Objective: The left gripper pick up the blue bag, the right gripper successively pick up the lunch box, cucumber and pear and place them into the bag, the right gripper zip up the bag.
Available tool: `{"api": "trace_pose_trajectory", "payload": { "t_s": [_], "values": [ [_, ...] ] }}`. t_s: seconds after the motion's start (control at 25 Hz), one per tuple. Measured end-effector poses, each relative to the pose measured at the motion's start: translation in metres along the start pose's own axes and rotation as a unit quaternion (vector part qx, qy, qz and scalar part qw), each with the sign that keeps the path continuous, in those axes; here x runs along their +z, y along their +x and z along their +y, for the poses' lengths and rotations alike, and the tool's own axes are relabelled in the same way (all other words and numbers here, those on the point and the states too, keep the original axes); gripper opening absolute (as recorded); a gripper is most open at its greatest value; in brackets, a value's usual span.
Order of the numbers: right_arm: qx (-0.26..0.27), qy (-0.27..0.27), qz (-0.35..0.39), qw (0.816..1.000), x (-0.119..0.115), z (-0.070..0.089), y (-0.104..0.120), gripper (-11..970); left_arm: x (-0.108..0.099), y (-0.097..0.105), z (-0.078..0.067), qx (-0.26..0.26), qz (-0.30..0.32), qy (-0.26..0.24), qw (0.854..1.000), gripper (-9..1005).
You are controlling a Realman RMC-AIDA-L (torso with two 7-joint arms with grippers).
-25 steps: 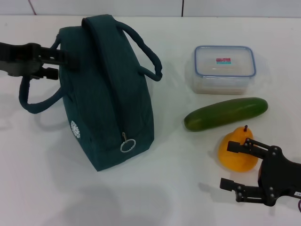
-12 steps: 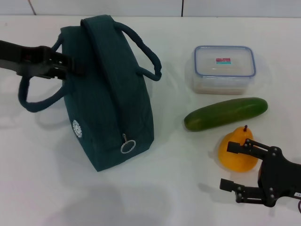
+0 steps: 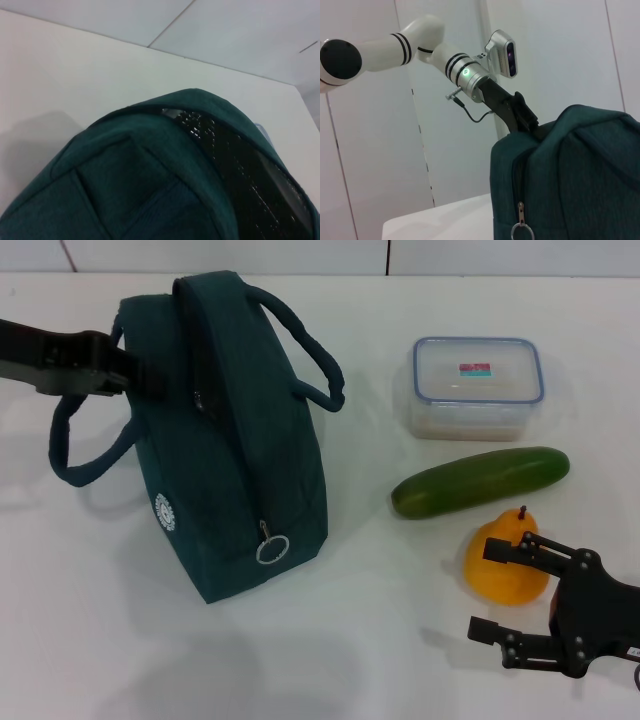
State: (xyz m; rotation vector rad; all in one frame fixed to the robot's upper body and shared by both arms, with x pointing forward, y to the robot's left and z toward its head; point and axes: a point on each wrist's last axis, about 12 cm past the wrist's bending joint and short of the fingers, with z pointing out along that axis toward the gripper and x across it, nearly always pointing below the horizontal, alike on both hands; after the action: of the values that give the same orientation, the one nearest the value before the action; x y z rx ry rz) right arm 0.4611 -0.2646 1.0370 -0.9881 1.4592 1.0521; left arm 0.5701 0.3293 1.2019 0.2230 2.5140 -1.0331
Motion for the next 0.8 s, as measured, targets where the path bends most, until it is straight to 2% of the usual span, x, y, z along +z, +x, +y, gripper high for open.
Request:
{"api": "trace_pose_trajectory", "payload": {
  "t_s": [0.16, 0.28, 0.4, 0.56, 0.68, 0.8],
  "values": [
    [0.003, 0.008, -0.008, 1.0, 0.0, -0.001, -0.001, 831, 0.001, 0.0, -0.002, 0.005, 0.001, 0.003, 1.0, 190],
    [0.019, 0.039, -0.04, 0.998, -0.002, -0.003, -0.003, 831, 0.0, 0.0, -0.003, 0.007, -0.007, 0.015, 1.0, 58],
    [0.065, 0.101, -0.103, 0.987, -0.008, -0.007, -0.007, 830, -0.002, 0.0, -0.004, 0.008, -0.012, 0.019, 1.0, 50],
    [0.183, 0.174, -0.176, 0.952, -0.017, -0.018, -0.008, 829, -0.003, -0.001, -0.005, 0.009, -0.015, 0.025, 1.0, 42],
    [0.299, 0.222, -0.205, 0.905, -0.023, -0.03, -0.002, 828, -0.003, -0.002, -0.006, 0.012, -0.018, 0.03, 0.999, 42],
    [0.385, 0.249, -0.216, 0.862, -0.024, -0.04, 0.004, 827, -0.003, -0.003, -0.007, 0.013, -0.02, 0.031, 0.999, 42]
  ]
}}
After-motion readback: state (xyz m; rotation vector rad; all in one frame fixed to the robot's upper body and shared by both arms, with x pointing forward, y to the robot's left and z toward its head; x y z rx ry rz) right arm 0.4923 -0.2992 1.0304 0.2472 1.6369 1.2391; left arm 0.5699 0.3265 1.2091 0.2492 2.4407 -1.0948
